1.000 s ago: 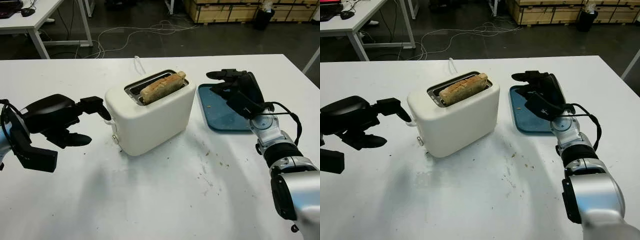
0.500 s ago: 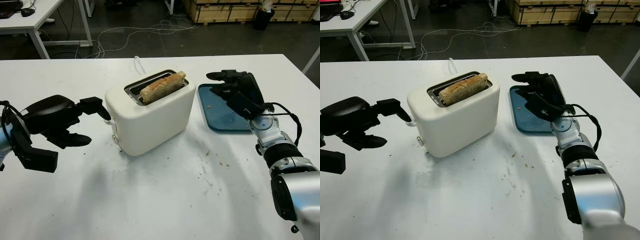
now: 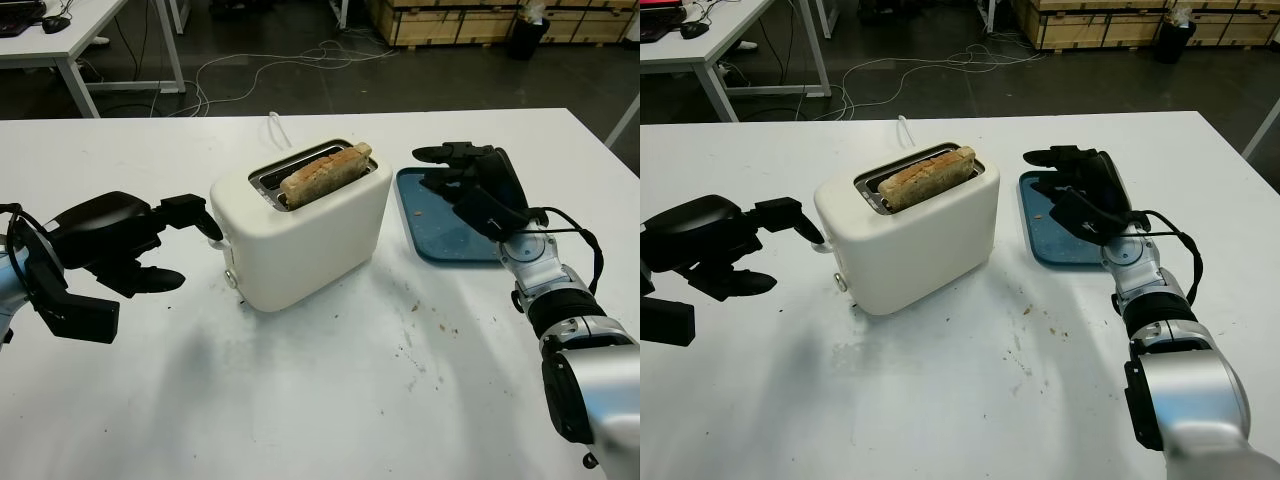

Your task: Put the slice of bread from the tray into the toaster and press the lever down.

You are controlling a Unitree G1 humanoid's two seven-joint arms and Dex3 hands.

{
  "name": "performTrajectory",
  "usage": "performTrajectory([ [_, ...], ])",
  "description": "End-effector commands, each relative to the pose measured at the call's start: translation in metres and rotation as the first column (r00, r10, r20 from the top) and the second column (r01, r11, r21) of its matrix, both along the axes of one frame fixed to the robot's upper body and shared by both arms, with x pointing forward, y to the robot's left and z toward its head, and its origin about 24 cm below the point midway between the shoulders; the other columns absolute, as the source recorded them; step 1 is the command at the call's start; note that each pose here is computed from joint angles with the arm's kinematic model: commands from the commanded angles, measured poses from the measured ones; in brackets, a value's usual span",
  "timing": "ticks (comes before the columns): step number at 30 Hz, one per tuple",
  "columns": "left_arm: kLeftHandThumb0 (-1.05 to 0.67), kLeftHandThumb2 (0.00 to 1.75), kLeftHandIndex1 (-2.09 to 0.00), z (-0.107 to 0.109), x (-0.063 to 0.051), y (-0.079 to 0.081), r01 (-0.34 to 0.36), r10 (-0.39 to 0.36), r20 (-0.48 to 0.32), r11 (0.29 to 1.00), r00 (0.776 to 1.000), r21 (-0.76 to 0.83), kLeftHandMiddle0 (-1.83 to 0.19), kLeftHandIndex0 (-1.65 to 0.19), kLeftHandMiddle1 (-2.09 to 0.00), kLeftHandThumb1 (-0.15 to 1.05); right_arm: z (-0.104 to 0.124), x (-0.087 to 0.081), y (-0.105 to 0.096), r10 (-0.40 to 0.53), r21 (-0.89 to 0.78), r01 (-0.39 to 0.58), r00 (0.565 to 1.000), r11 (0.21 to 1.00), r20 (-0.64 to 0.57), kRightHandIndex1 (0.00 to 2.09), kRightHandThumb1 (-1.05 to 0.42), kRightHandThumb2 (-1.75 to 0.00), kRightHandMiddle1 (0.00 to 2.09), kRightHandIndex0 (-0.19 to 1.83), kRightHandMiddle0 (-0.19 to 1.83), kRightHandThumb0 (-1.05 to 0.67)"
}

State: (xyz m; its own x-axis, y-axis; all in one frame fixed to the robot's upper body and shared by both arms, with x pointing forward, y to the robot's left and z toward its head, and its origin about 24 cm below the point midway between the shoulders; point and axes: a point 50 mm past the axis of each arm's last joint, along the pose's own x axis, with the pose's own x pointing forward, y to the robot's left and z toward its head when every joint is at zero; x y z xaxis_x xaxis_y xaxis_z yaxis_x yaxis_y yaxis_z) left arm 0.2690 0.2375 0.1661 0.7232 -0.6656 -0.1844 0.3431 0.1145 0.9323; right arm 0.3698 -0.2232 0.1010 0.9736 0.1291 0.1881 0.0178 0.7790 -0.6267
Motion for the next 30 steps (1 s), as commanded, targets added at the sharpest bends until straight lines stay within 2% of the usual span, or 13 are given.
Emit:
performTrajectory([
  [1,-1.05,0.81,-1.17,-0.002,-0.001,-0.001,0.005,-0.006,-0.020,1.000,1.000,-0.004,-1.40,0.00,-1.75,0.92,0.003,-0.002,0.002,0.019,0.025,-0.020,0.999,0.999,0.035,0.32,-0.92,-0.03,0.05,1.14,1.06,-0.21],
  [4,-1.05,0.81,-1.16,-0.003,-0.001,-0.001,0.007,-0.007,-0.019,1.000,1.000,-0.011,-1.40,0.00,-1.75,0.92,0.002,-0.004,0.003,0.024,0.037,-0.026,0.999,0.999,0.045,0.60,-0.92,-0.05,0.04,1.07,1.11,-0.23],
  [6,-1.05,0.81,-1.17,-0.003,-0.001,-0.001,0.010,-0.010,-0.011,1.000,1.000,-0.014,-1.41,0.00,-1.75,0.92,0.001,-0.006,0.004,0.029,0.042,-0.031,0.998,0.999,0.056,0.67,-0.92,-0.07,0.03,1.02,1.12,-0.25],
  [10,-1.05,0.81,-1.17,-0.004,-0.002,-0.001,0.010,-0.010,-0.018,1.000,1.000,-0.018,-1.42,0.00,-1.75,0.92,0.000,-0.011,0.005,0.036,0.089,-0.043,0.996,0.995,0.082,0.68,-0.92,-0.08,0.02,0.97,1.11,-0.27],
  [16,-1.05,0.81,-1.17,-0.004,-0.002,-0.002,0.011,-0.012,-0.015,1.000,1.000,-0.020,-1.40,0.00,-1.75,0.92,-0.001,-0.028,0.008,0.091,0.185,-0.115,0.987,0.976,0.136,0.68,-0.92,-0.14,0.01,0.94,1.10,-0.23],
  [24,-1.05,0.81,-1.19,-0.008,-0.002,-0.002,0.009,-0.009,0.001,0.999,1.000,-0.038,-1.43,0.00,-1.75,0.92,0.003,-0.059,0.015,0.133,0.218,-0.182,0.966,0.959,0.220,0.71,-0.92,-0.16,0.01,0.92,1.10,-0.26],
  [30,-1.05,0.85,-1.16,-0.015,0.000,-0.001,0.002,-0.001,0.031,1.000,1.000,-0.017,-1.45,0.00,-1.75,0.92,0.008,-0.073,0.016,0.152,0.180,-0.202,0.954,0.963,0.259,0.76,-0.92,-0.15,0.02,0.92,1.12,-0.26],
])
